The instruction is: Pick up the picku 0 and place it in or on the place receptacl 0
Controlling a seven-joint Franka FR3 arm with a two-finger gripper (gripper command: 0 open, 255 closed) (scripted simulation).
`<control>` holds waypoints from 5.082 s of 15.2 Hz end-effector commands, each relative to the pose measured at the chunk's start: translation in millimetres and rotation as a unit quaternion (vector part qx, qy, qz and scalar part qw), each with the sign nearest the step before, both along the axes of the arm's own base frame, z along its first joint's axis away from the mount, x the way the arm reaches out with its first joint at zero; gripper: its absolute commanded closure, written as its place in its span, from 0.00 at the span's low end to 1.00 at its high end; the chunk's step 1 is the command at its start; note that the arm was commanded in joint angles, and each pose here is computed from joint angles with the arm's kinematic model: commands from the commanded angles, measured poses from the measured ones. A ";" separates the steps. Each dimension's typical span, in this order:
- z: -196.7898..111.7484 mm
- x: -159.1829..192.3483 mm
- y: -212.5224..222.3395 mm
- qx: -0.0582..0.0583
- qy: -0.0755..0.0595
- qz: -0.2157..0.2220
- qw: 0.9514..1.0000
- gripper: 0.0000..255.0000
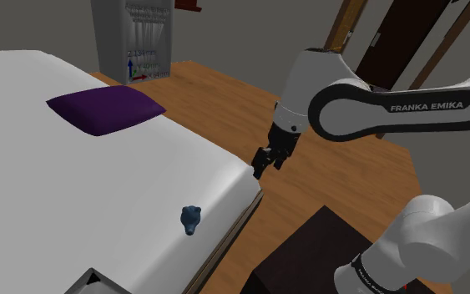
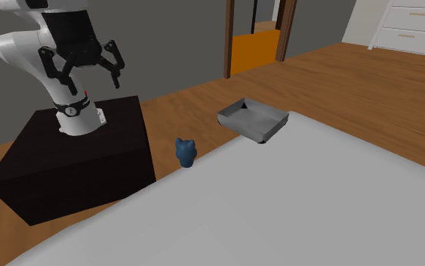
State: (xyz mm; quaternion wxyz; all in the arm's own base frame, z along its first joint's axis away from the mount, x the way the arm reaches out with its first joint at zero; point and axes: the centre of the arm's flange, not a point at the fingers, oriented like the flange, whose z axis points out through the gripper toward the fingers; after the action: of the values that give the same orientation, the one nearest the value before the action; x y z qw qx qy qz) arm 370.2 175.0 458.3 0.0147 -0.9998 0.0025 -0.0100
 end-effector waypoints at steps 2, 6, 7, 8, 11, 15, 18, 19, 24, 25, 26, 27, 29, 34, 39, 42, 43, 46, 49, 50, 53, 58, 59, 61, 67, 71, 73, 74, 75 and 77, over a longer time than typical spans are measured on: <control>-18.1 17.3 25.3 0.007 -0.001 -0.001 1.000 0.00; -46.8 37.0 62.6 0.015 -0.002 -0.001 1.000 0.00; -53.9 41.9 71.9 0.016 -0.002 -0.001 1.000 0.00; -61.0 46.8 81.4 0.018 -0.002 -0.001 1.000 0.00; -82.0 61.7 109.8 0.024 -0.002 -0.002 1.000 0.00; -109.4 81.4 148.0 0.032 -0.003 -0.002 0.999 0.00; -127.0 90.7 166.1 0.035 -0.003 -0.002 0.999 0.00; -132.3 90.8 166.7 0.035 -0.003 -0.002 0.999 0.00; -158.5 91.5 169.3 0.035 -0.003 -0.002 0.999 0.00; -161.5 91.6 169.6 0.035 -0.003 -0.002 0.999 0.00; -161.5 91.5 169.6 0.035 -0.003 -0.002 0.999 0.00; -161.5 91.6 169.6 0.035 -0.003 -0.002 0.999 0.00; -161.5 91.6 169.6 0.035 -0.003 -0.002 0.999 0.00; -161.5 91.5 169.6 0.035 -0.003 -0.002 0.999 1.00; -161.4 91.4 169.5 0.035 -0.003 -0.002 0.999 1.00; -161.5 91.6 169.6 0.035 -0.003 -0.002 0.999 1.00; -156.3 91.5 169.6 0.035 -0.003 -0.002 0.999 1.00; -140.4 91.6 169.6 0.035 -0.003 -0.002 0.999 1.00; -124.6 91.6 169.6 0.035 -0.003 -0.002 0.999 1.00; -119.3 91.6 169.6 0.035 -0.003 -0.002 0.999 1.00; -103.5 91.6 169.6 0.035 -0.003 -0.002 0.999 1.00; -77.1 91.6 169.6 0.035 -0.003 -0.002 0.999 1.00; -71.8 91.6 169.6 0.035 -0.003 -0.002 0.999 1.00; -61.2 91.6 169.6 0.035 -0.003 -0.002 0.999 1.00; -39.2 81.9 194.1 0.035 -0.003 -0.002 0.999 1.00; -34.5 62.7 243.0 0.035 -0.003 -0.002 0.999 1.00; -32.1 53.1 267.5 0.035 -0.003 -0.002 0.999 1.00; -31.0 48.3 279.7 0.035 -0.003 -0.002 0.999 1.00; -29.8 43.5 292.0 0.035 -0.003 -0.002 0.999 1.00; -27.4 33.9 316.4 0.035 -0.003 -0.002 0.999 1.00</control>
State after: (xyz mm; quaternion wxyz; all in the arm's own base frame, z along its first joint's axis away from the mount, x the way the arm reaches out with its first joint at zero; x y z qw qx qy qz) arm 409.2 476.8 431.4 0.0501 -0.9987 0.0038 -0.0126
